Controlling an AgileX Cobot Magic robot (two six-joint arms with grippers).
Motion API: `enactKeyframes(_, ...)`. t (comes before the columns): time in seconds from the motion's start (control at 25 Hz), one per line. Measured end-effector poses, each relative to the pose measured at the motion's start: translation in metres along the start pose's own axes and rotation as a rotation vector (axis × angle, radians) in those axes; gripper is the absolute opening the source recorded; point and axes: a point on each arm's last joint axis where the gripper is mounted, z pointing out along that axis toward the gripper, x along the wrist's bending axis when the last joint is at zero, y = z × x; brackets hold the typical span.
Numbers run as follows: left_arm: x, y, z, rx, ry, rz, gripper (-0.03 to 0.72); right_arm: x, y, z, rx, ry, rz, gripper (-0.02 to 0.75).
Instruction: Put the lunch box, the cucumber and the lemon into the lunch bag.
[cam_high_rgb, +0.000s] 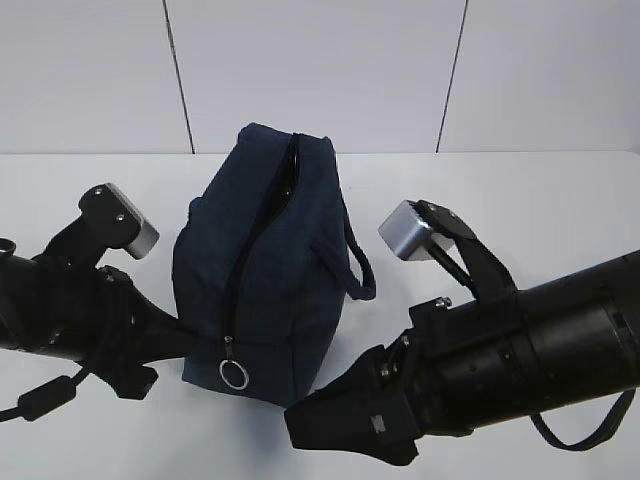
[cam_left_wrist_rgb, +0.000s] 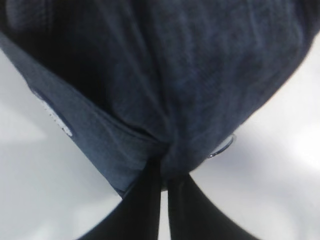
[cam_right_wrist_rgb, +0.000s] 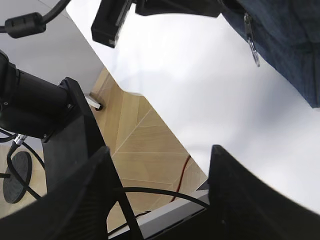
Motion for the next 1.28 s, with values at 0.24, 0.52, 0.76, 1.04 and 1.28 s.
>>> enactKeyframes(0.24, -0.003, 0.003, 0.0, -0.031, -0.036, -0.033, -0.007, 0.0, -0.001, 0.0, 0.006, 0.004, -0.007, 0.463)
enactKeyframes(0.52, -0.013, 0.008, -0.001, -0.083, -0.147, -0.076, -0.007, -0.006, -0.006, 0.006, 0.057, 0.002, -0.087, 0.463)
enactKeyframes(0.76, -0.017, 0.01, -0.002, -0.105, -0.193, -0.093, -0.007, -0.013, -0.013, 0.02, 0.104, 0.064, -0.058, 0.463)
enactKeyframes(1.04, -0.019, 0.011, -0.002, -0.113, -0.214, -0.095, -0.007, -0.019, -0.012, 0.026, 0.065, 0.08, -0.177, 0.437)
enactKeyframes(1.28, -0.019, 0.011, -0.002, -0.111, -0.222, -0.132, -0.007, -0.024, -0.013, 0.026, 0.079, 0.027, -0.36, 0.389)
